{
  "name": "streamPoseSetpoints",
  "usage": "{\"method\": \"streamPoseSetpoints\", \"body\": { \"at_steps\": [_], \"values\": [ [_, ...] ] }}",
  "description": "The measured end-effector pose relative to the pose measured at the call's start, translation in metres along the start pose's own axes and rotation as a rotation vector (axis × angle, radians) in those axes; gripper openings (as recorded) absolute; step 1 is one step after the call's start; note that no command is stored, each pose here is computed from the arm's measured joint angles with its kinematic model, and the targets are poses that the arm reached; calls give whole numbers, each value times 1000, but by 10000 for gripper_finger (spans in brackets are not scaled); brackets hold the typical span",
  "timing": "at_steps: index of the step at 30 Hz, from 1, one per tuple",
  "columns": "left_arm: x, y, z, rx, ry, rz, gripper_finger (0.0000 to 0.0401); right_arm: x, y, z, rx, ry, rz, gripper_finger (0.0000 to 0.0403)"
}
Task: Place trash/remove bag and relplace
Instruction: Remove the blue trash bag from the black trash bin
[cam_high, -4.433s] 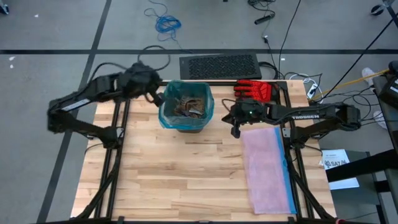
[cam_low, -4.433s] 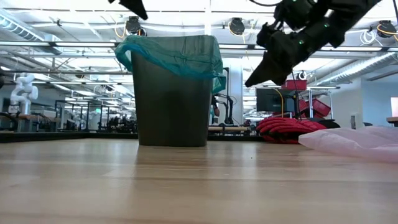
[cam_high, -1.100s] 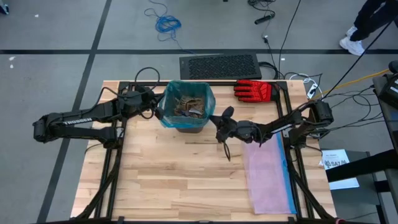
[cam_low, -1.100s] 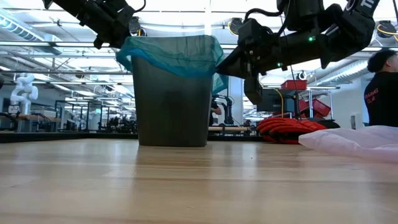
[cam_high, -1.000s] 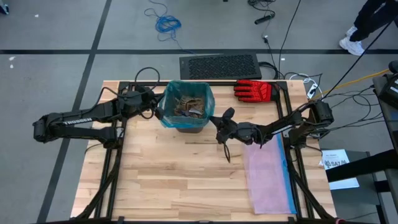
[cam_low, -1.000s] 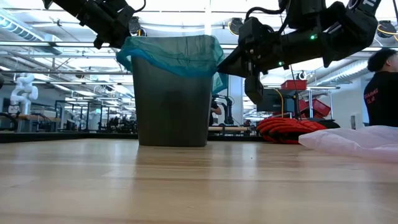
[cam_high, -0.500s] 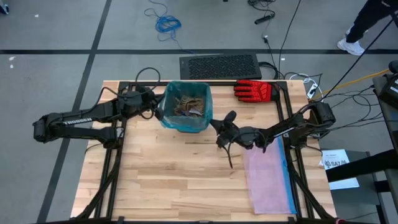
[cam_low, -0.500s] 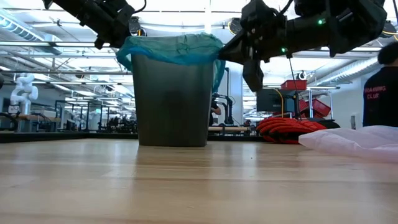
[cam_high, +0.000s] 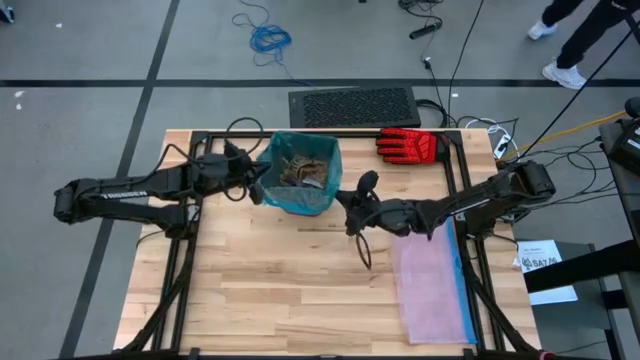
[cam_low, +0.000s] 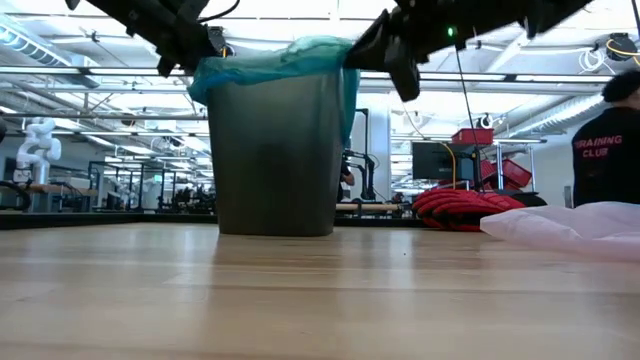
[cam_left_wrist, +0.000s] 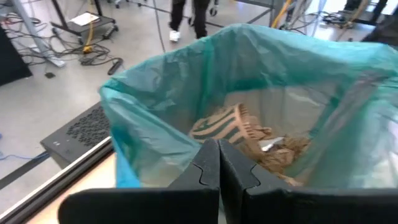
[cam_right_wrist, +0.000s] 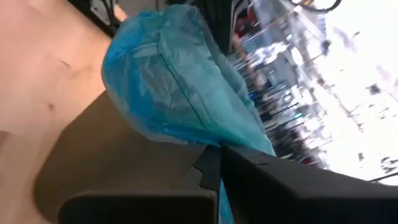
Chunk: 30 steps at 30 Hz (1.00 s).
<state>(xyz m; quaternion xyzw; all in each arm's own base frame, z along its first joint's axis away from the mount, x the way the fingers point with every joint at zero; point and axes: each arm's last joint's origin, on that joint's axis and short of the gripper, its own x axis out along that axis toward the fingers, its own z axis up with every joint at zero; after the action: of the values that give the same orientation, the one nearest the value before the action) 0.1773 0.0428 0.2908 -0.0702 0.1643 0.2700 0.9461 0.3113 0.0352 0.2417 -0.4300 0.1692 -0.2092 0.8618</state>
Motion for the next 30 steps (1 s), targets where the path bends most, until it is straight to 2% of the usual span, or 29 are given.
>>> {"method": "streamPoseSetpoints", "body": {
  "at_steps": [3, 6, 11, 15, 25, 30],
  "values": [
    [-2, -6, -1, 6, -2, -34, 0, 0, -10, 9, 38, 52, 66, 0],
    [-4, -12, -1, -7, -9, -66, 0, 1, -17, 18, 85, 81, 178, 0],
    [-7, -22, 1, -4, -40, -126, 0, 2, -33, 34, 173, 67, 302, 0],
    [-8, -31, 1, 1, -57, -169, 0, 6, -48, 39, 227, 84, 351, 0],
    [-2, -51, -5, 10, -30, -240, 0, 23, -93, 29, 437, 143, 466, 0],
    [-5, -57, -1, 35, -46, -229, 0, 32, -112, 23, 509, 134, 466, 0]
  ]
}}
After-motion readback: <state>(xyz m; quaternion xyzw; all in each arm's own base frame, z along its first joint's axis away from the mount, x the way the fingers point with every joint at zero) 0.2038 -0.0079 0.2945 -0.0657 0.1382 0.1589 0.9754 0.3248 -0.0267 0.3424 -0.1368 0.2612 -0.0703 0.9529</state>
